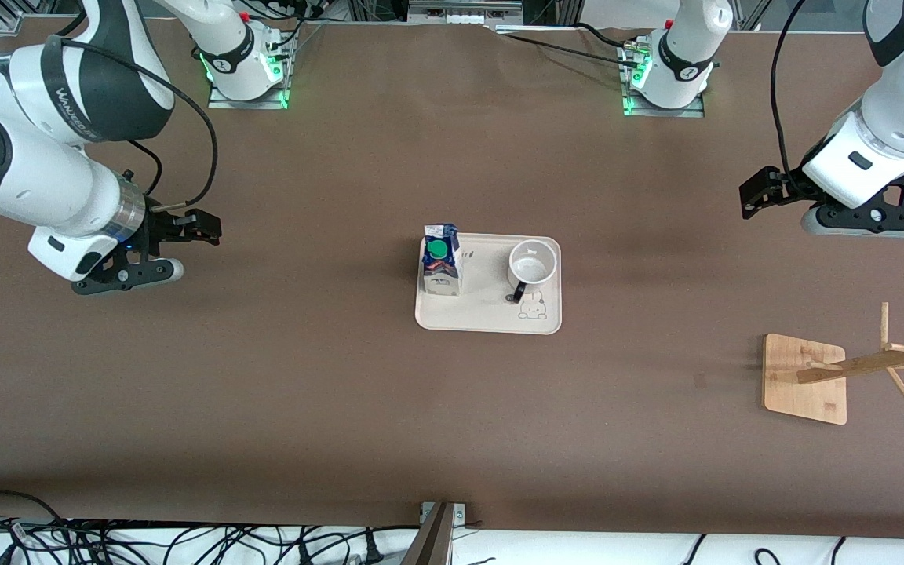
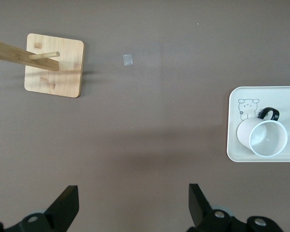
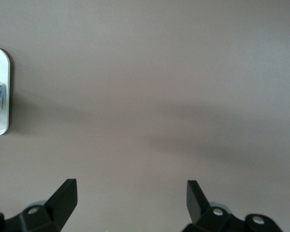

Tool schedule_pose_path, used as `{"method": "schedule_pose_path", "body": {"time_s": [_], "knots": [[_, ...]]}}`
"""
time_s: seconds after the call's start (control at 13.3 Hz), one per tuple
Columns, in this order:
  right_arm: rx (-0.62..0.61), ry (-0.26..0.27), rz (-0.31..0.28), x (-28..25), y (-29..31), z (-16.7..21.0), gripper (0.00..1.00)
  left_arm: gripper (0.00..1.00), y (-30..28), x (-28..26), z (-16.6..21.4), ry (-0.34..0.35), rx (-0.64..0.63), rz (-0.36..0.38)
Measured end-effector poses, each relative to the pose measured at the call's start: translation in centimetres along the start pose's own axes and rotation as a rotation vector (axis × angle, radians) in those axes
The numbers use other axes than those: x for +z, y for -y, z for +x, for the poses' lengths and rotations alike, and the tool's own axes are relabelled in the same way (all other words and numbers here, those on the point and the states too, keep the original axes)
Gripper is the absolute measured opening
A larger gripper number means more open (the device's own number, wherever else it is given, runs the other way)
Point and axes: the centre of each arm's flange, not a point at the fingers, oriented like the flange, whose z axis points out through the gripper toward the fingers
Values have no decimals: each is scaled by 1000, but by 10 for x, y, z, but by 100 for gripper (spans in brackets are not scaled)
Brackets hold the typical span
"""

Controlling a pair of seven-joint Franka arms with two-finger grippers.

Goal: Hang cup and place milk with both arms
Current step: 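Reach the right gripper toward the milk carton on the tray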

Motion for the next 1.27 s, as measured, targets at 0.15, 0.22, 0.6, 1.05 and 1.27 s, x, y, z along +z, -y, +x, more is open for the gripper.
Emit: {"method": "schedule_pose_path", "body": {"time_s": [0.15,0.22,0.6,1.05,1.27], "knots": [[14,0,33,0,27,0,100,100,0,0,0,0,0,0],[22,0,43,1,48,-1,100,100,0,0,0,0,0,0],[125,-84,53,30,196,1,100,100,-1,-3,0,-7,1,-1],[253,-158,97,79,333,-1,100,100,-1,-2,3,-5,2,-2],[265,-158,98,94,352,-2,100,100,-1,-1,3,-4,2,-2]]}}
